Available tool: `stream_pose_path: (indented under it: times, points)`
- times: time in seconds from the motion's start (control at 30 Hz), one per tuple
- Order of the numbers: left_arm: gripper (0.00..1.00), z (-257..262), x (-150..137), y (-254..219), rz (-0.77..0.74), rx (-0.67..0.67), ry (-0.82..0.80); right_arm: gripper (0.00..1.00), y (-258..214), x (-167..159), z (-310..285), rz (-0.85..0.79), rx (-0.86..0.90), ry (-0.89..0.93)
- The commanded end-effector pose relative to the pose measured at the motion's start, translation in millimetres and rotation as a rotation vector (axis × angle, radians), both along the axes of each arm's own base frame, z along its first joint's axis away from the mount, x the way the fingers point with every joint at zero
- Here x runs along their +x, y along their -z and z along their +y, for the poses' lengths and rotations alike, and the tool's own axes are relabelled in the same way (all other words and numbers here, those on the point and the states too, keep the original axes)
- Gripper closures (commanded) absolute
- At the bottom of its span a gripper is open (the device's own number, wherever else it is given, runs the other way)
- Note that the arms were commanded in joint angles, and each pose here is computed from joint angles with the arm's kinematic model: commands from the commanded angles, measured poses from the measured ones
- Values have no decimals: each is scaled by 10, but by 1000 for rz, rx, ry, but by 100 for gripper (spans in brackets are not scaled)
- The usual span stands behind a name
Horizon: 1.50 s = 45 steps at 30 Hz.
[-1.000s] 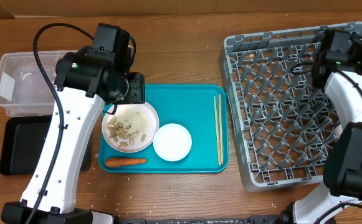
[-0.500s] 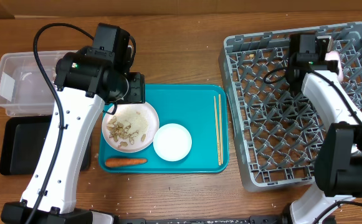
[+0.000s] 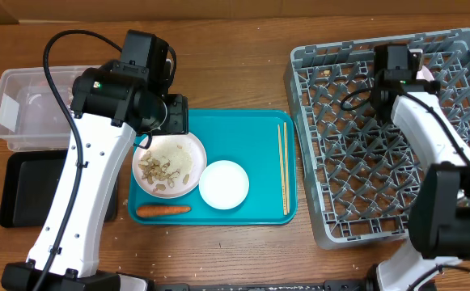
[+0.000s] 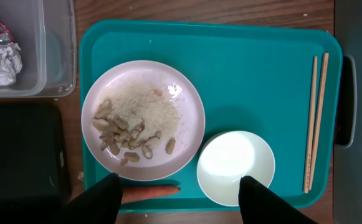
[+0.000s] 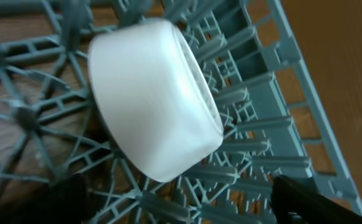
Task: Sort waste into correct bins and load items into the dishwasher
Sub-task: 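Move the right gripper left over the teal tray toward the white bowl, then grasp the white bowl rim with the right gripper and lift it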
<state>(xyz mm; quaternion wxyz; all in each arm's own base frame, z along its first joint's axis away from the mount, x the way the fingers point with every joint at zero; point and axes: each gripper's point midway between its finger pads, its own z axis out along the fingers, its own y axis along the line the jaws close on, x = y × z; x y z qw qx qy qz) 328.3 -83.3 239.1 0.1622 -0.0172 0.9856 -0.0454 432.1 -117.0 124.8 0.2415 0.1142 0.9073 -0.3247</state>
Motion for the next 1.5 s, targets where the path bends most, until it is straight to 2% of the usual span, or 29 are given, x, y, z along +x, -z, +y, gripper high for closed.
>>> stream_pose_path:
  times: [0.0, 0.1, 0.2, 0.27, 0.33, 0.4, 0.63, 0.8, 0.97, 1.03, 1.23, 1.3, 1.47]
  points:
    - [37, 3, 8, -44, -15, -1, -9, 0, -605, 43, 258, -193, 142, -85]
    - [36, 3, 9, -45, -15, 0, -9, 0, -843, 41, 644, -256, 337, -234]
    - [32, 3, 8, -44, -15, -1, -9, 0, -959, -100, 1192, -248, 599, -422]
    - [32, 3, 7, -44, -14, -1, -9, 0, -991, -267, 1594, -205, 799, -545]
    - [32, 2, 10, -45, -15, -1, -9, 0, -925, -473, 1870, -120, 936, -592]
    - [32, 1, 17, -48, -18, -2, -9, 0, -829, -623, 2003, -47, 979, -594]
    - [31, -3, 32, -52, -24, -3, -10, 0, -535, -1191, 2480, 219, 918, -582]
    - [30, -4, 33, -51, -24, -3, -10, 0, -494, -1433, 2895, 281, 894, -607]
    - [30, -3, 32, -51, -24, -3, -10, 0, -476, -1681, 3361, 336, 898, -722]
    - [27, -4, 33, -51, -24, -3, -10, 0, -463, -1763, 3512, 354, 895, -771]
    - [21, 156, 73, -57, -40, 53, -50, 10, -287, -1862, 3774, 398, 901, -750]
    - [16, 361, 114, -59, -42, 56, -130, 15, -116, -1824, 3745, 417, 875, -659]
    - [13, 799, 142, -53, -26, -7, -288, 20, 217, -1775, 3718, 469, 837, -548]
